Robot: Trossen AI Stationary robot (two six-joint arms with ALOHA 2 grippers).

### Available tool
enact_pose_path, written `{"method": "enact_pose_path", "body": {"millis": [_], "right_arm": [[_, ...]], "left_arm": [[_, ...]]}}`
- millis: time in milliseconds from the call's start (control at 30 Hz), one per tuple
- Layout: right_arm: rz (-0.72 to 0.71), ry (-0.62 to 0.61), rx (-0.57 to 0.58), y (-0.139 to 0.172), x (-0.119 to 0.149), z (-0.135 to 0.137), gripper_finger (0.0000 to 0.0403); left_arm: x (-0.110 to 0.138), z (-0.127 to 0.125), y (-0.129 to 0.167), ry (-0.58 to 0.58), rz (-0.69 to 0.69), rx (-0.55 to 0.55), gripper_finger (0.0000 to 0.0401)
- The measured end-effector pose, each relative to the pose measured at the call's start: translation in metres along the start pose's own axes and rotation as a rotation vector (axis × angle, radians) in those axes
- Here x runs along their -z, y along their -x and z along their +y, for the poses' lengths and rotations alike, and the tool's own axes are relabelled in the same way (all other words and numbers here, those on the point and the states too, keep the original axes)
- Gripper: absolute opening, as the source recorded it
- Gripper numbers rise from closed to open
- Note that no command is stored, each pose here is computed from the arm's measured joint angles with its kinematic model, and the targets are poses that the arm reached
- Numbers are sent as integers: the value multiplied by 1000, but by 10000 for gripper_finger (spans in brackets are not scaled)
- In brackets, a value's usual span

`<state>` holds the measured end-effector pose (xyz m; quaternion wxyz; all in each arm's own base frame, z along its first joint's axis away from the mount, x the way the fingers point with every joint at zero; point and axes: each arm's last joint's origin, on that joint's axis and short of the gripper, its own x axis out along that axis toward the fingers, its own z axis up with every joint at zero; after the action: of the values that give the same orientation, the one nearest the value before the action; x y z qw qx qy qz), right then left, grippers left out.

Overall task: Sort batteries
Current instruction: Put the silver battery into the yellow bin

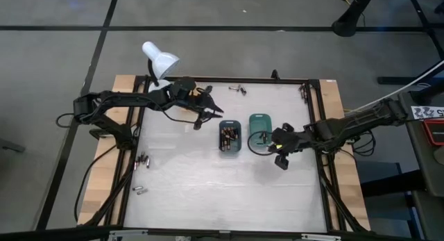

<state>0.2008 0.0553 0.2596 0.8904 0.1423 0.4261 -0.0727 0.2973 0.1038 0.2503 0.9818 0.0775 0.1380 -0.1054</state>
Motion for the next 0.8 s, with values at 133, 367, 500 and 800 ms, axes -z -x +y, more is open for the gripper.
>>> {"method": "enact_pose_path", "body": {"millis": [133, 367, 500, 800], "right_arm": [[-157, 121, -19, -2, -19, -2, 21], [-341, 318, -87, -5, -49, -13, 21], [-403, 390, -125, -11, -62, -22, 21], [-507, 473, -140, -29, -83, -38, 23]], "left_arm": [[-6, -1, -12, 12, -161, 132, 81], [0, -10, -42, 35, -272, 216, 81], [0, -12, -50, 22, -363, 241, 81], [8, -9, -60, -11, -435, 222, 105]]}}
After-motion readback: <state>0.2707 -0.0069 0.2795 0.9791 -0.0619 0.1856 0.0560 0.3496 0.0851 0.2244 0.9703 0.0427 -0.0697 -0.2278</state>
